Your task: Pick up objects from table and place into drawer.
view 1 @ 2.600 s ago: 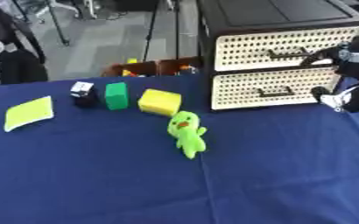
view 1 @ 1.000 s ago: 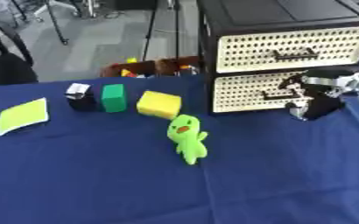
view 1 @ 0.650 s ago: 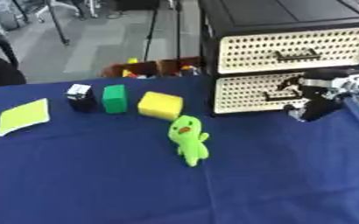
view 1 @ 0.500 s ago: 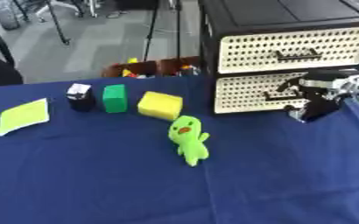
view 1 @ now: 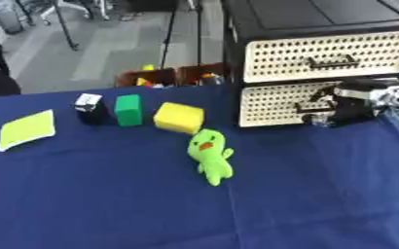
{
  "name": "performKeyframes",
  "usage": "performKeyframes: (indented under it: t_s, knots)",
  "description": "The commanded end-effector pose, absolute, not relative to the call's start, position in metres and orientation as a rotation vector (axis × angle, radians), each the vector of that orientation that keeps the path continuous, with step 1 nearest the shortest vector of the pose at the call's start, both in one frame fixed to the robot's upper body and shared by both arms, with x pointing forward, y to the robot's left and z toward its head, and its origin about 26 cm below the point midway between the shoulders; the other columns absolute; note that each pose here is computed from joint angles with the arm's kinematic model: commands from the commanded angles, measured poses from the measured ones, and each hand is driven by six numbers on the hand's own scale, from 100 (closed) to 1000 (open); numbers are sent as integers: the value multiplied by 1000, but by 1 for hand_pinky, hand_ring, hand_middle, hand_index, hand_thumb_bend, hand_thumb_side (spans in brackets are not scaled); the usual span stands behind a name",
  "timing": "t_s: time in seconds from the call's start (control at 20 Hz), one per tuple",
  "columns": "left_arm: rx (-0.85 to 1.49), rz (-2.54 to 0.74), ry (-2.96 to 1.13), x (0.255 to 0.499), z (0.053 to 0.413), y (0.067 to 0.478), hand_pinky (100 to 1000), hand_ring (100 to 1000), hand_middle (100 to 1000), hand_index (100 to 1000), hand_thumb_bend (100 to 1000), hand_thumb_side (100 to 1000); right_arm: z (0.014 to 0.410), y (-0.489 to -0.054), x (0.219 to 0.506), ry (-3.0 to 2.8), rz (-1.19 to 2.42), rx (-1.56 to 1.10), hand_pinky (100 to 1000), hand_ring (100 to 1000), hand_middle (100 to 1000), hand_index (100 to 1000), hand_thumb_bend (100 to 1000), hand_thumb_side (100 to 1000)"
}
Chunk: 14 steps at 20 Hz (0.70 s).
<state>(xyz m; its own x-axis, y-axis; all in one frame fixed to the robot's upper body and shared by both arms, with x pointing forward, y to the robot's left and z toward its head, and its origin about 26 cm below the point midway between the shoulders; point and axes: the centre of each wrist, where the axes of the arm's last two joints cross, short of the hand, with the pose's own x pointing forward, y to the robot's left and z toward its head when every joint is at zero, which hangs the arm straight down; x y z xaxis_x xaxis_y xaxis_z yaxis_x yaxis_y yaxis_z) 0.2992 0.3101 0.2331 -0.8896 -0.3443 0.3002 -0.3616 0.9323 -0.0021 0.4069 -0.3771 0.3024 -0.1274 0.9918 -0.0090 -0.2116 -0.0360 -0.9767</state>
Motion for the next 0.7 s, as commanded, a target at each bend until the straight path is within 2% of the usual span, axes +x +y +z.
performKeyframes:
  t_s: [0.05, 0.25, 0.4, 0.7]
  knots:
    - [530, 67, -2824, 296, 243, 311, 556, 658, 674, 833, 171, 905, 315, -381, 405, -1145, 1397, -1024, 100, 216, 100, 917, 366, 830]
    - [535, 74, -2823, 296, 243, 312, 557, 658, 673, 834, 171, 901, 313, -382, 406, -1134, 1409, -996, 100, 216, 100, 896, 350, 796]
    - [535, 76, -2824, 296, 243, 312, 556, 658, 672, 834, 171, 902, 312, -381, 405, -1123, 1431, -969, 100, 220, 100, 897, 314, 714]
    - [534, 80, -2823, 296, 243, 311, 557, 657, 671, 834, 171, 901, 310, -382, 405, -1093, 1442, -954, 100, 222, 100, 883, 313, 717]
